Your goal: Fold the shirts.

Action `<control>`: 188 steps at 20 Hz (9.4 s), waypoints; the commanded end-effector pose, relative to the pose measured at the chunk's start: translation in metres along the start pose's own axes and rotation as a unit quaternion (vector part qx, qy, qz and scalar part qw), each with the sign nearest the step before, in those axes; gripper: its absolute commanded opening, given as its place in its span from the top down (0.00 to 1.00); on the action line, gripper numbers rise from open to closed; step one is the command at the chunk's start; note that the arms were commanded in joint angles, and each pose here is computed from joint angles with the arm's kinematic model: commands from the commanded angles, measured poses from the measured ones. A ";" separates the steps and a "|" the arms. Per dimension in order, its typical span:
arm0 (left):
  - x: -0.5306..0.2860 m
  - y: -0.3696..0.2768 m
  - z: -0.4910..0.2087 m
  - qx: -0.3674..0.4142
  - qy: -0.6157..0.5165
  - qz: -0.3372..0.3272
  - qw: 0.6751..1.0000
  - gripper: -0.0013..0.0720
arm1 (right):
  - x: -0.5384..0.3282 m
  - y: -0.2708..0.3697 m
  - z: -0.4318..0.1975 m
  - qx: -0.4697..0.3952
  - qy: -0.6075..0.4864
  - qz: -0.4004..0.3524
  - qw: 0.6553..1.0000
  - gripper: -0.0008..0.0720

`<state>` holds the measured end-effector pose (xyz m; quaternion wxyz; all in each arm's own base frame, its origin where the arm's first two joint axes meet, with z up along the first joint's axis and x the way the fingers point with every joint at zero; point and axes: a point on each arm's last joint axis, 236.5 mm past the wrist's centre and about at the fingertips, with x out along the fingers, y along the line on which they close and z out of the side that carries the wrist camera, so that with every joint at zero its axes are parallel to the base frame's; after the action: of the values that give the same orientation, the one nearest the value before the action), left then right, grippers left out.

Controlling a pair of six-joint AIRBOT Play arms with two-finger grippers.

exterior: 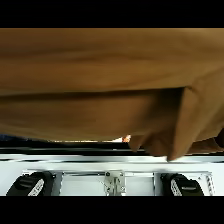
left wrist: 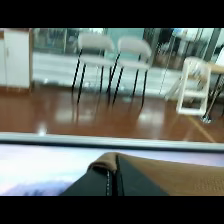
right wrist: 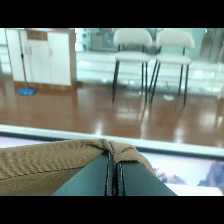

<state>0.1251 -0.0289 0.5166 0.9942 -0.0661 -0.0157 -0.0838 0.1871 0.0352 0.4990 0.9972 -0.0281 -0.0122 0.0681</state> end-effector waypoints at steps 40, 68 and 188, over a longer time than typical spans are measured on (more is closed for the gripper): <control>0.081 0.074 -0.601 -0.384 0.663 0.046 0.641 0.04 | 0.131 -0.065 -0.499 0.427 0.639 0.111 0.630 0.16; 0.138 0.039 -0.598 -0.356 0.589 0.002 0.725 0.93 | 0.112 -0.046 -0.627 0.436 0.654 0.012 0.618 0.05; 0.127 0.064 -0.625 -0.374 0.630 -0.016 0.681 0.93 | 0.015 0.027 -0.618 0.474 0.626 0.004 0.619 0.12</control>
<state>0.2727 -0.0701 -0.1095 0.6553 -0.3673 0.6501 -0.1140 0.2085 0.0233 -0.1095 0.6273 0.3861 0.6750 0.0425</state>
